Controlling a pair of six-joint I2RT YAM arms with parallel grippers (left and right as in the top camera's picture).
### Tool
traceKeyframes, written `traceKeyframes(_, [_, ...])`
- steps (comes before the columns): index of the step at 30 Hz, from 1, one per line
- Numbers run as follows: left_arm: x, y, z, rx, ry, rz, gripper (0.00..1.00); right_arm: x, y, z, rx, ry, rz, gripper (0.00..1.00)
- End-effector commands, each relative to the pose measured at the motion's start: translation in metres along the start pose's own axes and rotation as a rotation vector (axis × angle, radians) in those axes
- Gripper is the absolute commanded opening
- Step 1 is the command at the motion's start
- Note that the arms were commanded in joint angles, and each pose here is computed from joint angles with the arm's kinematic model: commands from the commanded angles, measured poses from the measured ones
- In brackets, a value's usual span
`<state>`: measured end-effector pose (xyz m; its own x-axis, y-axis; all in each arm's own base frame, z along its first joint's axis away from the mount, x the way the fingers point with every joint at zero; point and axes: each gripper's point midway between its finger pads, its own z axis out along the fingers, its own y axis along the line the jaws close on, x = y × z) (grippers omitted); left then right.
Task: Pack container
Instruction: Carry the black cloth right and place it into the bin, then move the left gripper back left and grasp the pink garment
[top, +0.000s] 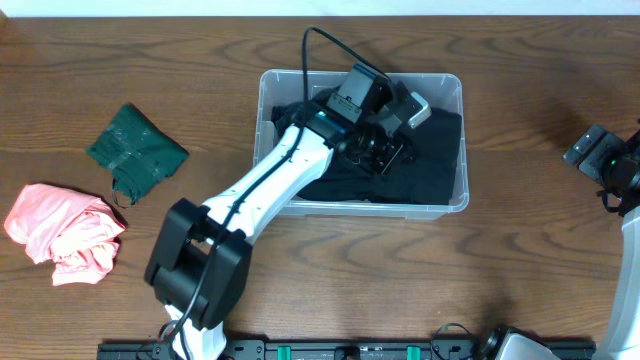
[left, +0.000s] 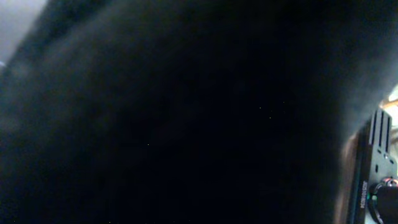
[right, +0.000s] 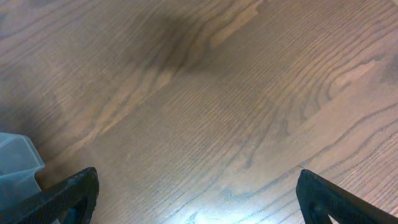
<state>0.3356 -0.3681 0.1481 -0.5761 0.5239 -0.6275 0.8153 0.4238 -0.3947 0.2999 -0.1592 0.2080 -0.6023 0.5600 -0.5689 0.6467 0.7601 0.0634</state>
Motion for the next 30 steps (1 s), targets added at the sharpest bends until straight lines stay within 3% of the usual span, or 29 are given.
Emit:
traceKeyframes(1, [0.000, -0.002, 0.009, 0.025, 0.013, -0.008, 0.25, 0.001, 0.000, 0.001, -0.002, 0.006, 0.017, 0.99])
traceKeyframes(2, [0.003, 0.001, 0.010, 0.015, 0.022, -0.013, 0.72, 0.001, 0.000, 0.001, -0.002, 0.006, 0.017, 0.99])
traceKeyframes(3, [0.005, 0.006, 0.010, -0.010, 0.031, -0.021, 0.98, 0.001, 0.000, 0.001, -0.002, 0.006, 0.017, 0.99])
traceKeyframes(10, [0.003, 0.060, -0.063, -0.359, 0.108, -0.146, 0.98, 0.002, 0.000, 0.001, -0.003, 0.009, 0.015, 0.99])
traceKeyframes(15, [-0.024, 0.068, -0.156, -0.516, -0.002, -0.169, 0.98, 0.002, 0.000, 0.001, -0.002, 0.009, 0.015, 0.99])
traceKeyframes(19, [-0.016, 0.083, -0.243, -0.736, -0.094, -0.272, 0.98, 0.002, 0.000, 0.001, -0.002, 0.009, 0.014, 0.99])
traceKeyframes(25, [0.058, 0.120, -0.377, -1.016, -0.238, -0.721, 0.98, 0.002, 0.000, 0.001, -0.002, 0.009, 0.014, 0.99])
traceKeyframes(30, [0.163, 0.153, -0.455, -1.174, -0.324, -1.223, 0.98, 0.002, 0.000, 0.001, -0.002, 0.009, 0.015, 0.99])
